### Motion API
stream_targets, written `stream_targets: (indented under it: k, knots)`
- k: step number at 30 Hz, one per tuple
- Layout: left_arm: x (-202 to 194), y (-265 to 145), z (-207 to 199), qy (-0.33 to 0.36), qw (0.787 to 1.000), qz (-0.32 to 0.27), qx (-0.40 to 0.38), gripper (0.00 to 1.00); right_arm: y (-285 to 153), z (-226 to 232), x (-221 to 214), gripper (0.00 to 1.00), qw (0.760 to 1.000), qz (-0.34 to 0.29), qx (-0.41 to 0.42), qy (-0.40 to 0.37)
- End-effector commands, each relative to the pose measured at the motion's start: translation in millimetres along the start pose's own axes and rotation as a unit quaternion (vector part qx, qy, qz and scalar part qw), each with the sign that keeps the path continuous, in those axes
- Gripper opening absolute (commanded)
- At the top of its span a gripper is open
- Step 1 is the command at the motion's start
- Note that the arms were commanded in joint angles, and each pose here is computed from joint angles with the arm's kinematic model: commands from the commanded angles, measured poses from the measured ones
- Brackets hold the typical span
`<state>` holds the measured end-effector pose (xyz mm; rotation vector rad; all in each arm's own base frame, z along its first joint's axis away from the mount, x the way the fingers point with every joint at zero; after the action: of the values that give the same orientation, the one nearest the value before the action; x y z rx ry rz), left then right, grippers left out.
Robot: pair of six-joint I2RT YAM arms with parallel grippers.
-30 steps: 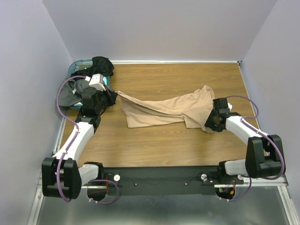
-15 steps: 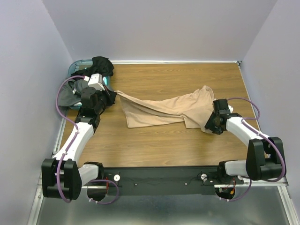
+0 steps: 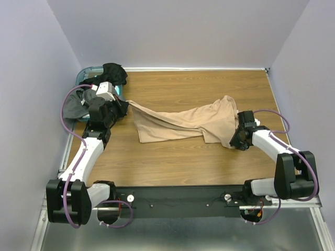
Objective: Fold and stack the t-shirts
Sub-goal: Flatten the tshirt out
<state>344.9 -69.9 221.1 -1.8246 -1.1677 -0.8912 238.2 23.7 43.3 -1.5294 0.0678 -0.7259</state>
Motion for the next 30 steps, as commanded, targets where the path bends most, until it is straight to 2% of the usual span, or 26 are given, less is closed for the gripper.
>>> stream_targets:
  k: [1, 5, 8, 11, 17, 18, 21, 24, 30]
  knots:
    - [16.6, -2.6, -5.3, 0.001, 1.0, -0.028, -0.008, 0.0, 5.5, 1.6, -13.3, 0.4, 0.999, 0.033, 0.009, 0.005]
    - [15.8, -2.6, -4.6, 0.002, 1.0, -0.026, -0.006, 0.0, 8.4, 4.2, -14.4, 0.36, 0.999, 0.034, 0.018, 0.007]
    - [14.6, -2.6, -3.8, 0.002, 1.0, -0.025, -0.005, 0.0, 9.3, 6.5, -13.7, 0.23, 0.999, 0.033, 0.024, 0.007]
    - [15.2, -2.9, -4.1, 0.003, 1.0, -0.027, -0.005, 0.0, 4.4, 9.8, -6.8, 0.01, 0.999, 0.02, 0.034, 0.006]
    - [15.1, -2.5, -1.5, 0.005, 1.0, -0.028, 0.002, 0.0, -35.1, 27.1, 30.9, 0.0, 0.995, -0.048, 0.083, -0.003]
    - [14.8, -2.3, -0.4, 0.006, 1.0, -0.027, 0.005, 0.0, -56.8, 35.8, 53.0, 0.0, 0.991, -0.086, 0.102, 0.0]
    - [16.6, -2.5, -0.9, 0.008, 1.0, -0.027, 0.006, 0.0, -91.5, 39.2, 81.1, 0.0, 0.985, -0.137, 0.106, -0.005]
    - [23.2, -3.9, -2.9, 0.014, 0.999, -0.034, 0.006, 0.0, -151.8, 51.3, 126.9, 0.0, 0.965, -0.223, 0.138, 0.0]
    - [49.1, -2.5, -15.8, 0.03, 0.999, -0.045, -0.007, 0.0, -230.1, 65.6, 189.7, 0.0, 0.932, -0.327, 0.159, -0.004]
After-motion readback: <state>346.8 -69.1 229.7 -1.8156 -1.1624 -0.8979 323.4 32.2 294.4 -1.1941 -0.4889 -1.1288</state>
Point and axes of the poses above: each gripper's point midway between its finger pads, its own y axis out along the fingers, its own z axis along the line the jaws close on, x = y × z, the point moved 3 cm from there along -y, back along the fingers, and after that the axes turned 2 degrees about -y, right-handed, at the moved point
